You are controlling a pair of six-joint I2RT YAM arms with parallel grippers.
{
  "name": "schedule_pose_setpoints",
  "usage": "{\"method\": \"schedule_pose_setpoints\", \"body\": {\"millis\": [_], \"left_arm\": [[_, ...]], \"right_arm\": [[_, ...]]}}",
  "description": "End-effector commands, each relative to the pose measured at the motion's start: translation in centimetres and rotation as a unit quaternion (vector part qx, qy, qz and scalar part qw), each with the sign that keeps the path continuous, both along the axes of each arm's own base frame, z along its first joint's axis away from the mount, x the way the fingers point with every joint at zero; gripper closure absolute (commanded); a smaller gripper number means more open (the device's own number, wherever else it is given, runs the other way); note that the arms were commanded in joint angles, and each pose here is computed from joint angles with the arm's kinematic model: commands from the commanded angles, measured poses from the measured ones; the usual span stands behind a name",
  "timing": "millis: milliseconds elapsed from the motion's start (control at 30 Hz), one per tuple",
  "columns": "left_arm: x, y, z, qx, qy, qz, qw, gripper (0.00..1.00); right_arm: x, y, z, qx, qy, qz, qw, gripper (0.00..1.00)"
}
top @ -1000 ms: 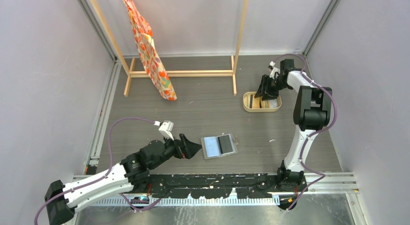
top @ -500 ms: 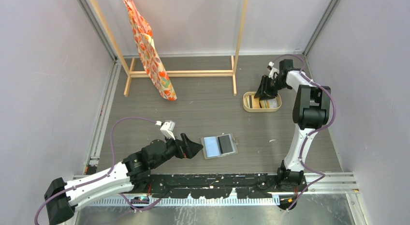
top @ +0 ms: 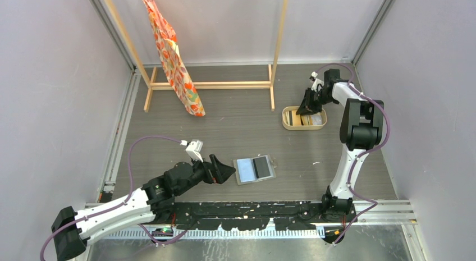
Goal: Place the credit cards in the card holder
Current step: Pick up the credit card from the storage box.
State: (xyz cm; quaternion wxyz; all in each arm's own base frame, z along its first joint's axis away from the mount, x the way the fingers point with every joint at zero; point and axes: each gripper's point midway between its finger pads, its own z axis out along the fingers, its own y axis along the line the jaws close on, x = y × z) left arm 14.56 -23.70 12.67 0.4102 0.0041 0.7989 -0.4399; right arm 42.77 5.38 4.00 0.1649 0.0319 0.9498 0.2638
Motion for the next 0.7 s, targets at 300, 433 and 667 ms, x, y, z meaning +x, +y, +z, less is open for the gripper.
{"method": "schedule_pose_setpoints", "body": {"millis": [300, 433, 667], "left_arm": [[0.2, -0.3, 1.1, -0.022, -0.007, 0.001, 1.000, 0.03], [0.1, -0.4, 1.2, -0.024, -0.007, -0.002, 1.000, 0.03], [0.0, -0.5, 1.4, -0.029, -0.005, -0.004, 1.000, 0.04]], "right_arm": [[0.2, -0.7, 2.6, -0.021, -0.047, 0.007, 0.999, 0.93], [0.1, -0.7, 3.5, -0.018, -0.058, 0.008, 0.998, 0.94], [-0.1, -0.8, 4.8, 0.000, -0.072, 0.006, 0.997, 0.99]]}}
